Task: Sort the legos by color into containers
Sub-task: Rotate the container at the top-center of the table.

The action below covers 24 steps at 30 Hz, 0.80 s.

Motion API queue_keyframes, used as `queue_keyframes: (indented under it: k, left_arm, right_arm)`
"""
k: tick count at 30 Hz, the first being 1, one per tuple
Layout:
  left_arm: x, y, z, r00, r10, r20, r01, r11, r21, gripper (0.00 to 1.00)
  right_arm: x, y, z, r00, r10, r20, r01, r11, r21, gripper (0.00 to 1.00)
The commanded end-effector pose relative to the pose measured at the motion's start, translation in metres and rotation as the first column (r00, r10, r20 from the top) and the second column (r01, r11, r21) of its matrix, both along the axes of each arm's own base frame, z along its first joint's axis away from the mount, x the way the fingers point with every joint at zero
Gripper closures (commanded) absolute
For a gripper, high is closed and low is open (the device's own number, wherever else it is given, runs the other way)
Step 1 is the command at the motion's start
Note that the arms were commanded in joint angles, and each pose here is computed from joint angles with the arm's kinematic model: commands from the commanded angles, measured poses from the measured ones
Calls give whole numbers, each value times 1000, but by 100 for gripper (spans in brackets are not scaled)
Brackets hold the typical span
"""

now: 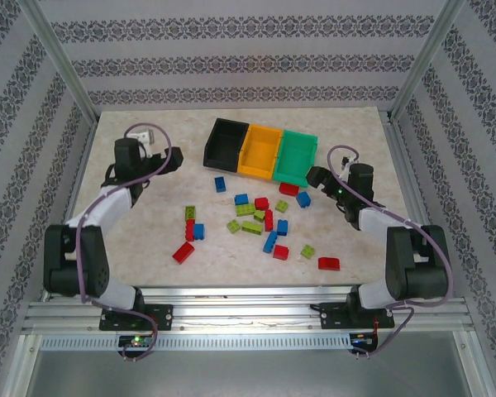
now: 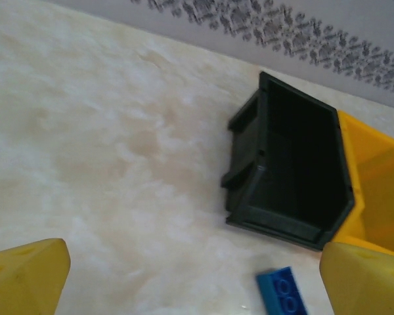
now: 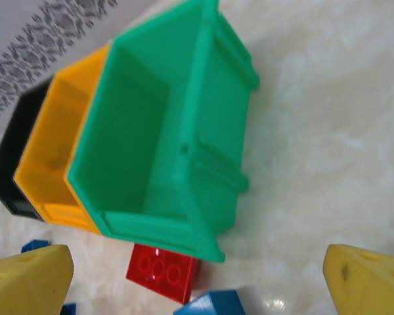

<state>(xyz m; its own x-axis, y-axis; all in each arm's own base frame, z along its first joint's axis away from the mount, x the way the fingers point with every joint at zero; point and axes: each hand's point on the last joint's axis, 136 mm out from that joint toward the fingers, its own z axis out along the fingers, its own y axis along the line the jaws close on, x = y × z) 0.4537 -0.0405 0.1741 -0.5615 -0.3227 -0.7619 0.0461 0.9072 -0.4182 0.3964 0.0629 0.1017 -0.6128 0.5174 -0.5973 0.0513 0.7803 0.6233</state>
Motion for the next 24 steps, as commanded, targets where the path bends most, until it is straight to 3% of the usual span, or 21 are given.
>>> queue_keyframes:
  k: [1, 8, 13, 15, 24]
  left_arm:
    - [2, -41, -25, 975, -108, -194, 87, 989, -116, 6]
    - [45, -77, -59, 931, -148, -333, 159, 987, 5, 13]
    - [72, -70, -83, 899, -82, -430, 156, 978, 139, 16]
    - [83, -73, -87, 884, -88, -459, 176, 972, 153, 22]
    - [88, -74, -107, 852, -31, -523, 202, 940, 273, 25]
  right_arm:
    - [-2, 17, -9, 999, 36, -38, -33, 996, 83, 5]
    - [-2, 28, -28, 993, 64, -96, -50, 989, 140, 8]
    - [-2, 33, -25, 993, 74, -92, -58, 984, 170, 8]
    - [-2, 36, -23, 992, 85, -90, -68, 981, 181, 8]
    - [-1, 45, -24, 988, 113, -104, -89, 973, 213, 8]
